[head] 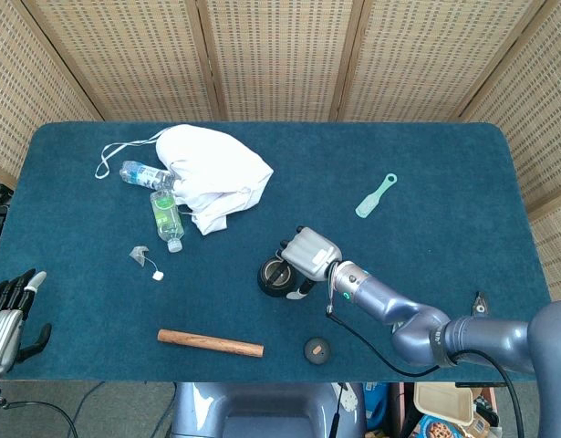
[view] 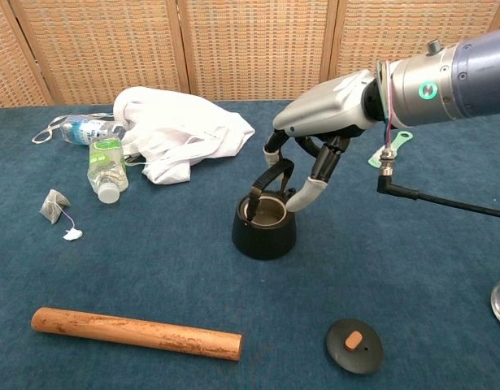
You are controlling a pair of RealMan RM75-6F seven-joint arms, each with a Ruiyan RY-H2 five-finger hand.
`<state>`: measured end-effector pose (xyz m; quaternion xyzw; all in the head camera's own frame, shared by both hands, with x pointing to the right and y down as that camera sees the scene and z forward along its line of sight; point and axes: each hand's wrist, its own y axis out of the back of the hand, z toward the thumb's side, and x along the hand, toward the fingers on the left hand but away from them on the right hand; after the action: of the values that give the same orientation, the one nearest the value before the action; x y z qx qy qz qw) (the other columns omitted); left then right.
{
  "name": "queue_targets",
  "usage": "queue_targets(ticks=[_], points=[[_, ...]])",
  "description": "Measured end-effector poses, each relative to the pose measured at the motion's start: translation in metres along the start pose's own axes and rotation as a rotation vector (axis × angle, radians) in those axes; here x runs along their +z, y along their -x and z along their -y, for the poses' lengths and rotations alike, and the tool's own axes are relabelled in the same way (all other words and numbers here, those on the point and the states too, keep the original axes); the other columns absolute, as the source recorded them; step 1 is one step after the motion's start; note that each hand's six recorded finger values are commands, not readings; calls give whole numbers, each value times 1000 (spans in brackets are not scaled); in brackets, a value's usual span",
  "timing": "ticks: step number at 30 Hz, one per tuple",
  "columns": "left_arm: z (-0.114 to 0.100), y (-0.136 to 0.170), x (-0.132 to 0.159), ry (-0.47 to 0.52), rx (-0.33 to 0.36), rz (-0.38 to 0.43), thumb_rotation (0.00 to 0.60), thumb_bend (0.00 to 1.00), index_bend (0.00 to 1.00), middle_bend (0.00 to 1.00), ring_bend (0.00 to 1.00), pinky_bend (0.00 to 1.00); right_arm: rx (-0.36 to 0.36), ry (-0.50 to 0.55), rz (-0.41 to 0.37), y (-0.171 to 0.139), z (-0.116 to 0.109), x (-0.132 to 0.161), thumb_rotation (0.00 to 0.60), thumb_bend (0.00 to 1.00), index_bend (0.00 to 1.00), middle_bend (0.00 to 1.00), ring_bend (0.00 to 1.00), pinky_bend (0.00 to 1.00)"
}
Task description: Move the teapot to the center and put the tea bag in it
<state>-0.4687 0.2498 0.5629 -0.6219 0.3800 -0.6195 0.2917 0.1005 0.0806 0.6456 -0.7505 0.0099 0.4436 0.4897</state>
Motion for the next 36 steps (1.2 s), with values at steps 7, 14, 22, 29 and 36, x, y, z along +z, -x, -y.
queue_targets(ticks=[7,14,22,29,36], points=[[-3,0,4,-6,6,12,600,461,41,0,53,0,10,18,11,-12,4,-7,233,196,409,373,603,308],[-5,-2,8,-7,5,27,600,460,41,0,57,0,-38,42,38,-23,-4,-16,231,196,409,354,488,308],[-13,-13,19,-56,18,92,600,460,41,0,57,0,-108,86,114,-43,-11,-37,522,198,409,304,285,312],[-20,-26,32,-159,36,152,600,464,41,50,106,0,-210,156,224,-73,-10,-61,600,198,409,299,266,313],[-24,-46,52,-294,30,220,600,465,58,56,107,0,-311,219,375,-125,4,-86,600,198,409,298,256,312]])
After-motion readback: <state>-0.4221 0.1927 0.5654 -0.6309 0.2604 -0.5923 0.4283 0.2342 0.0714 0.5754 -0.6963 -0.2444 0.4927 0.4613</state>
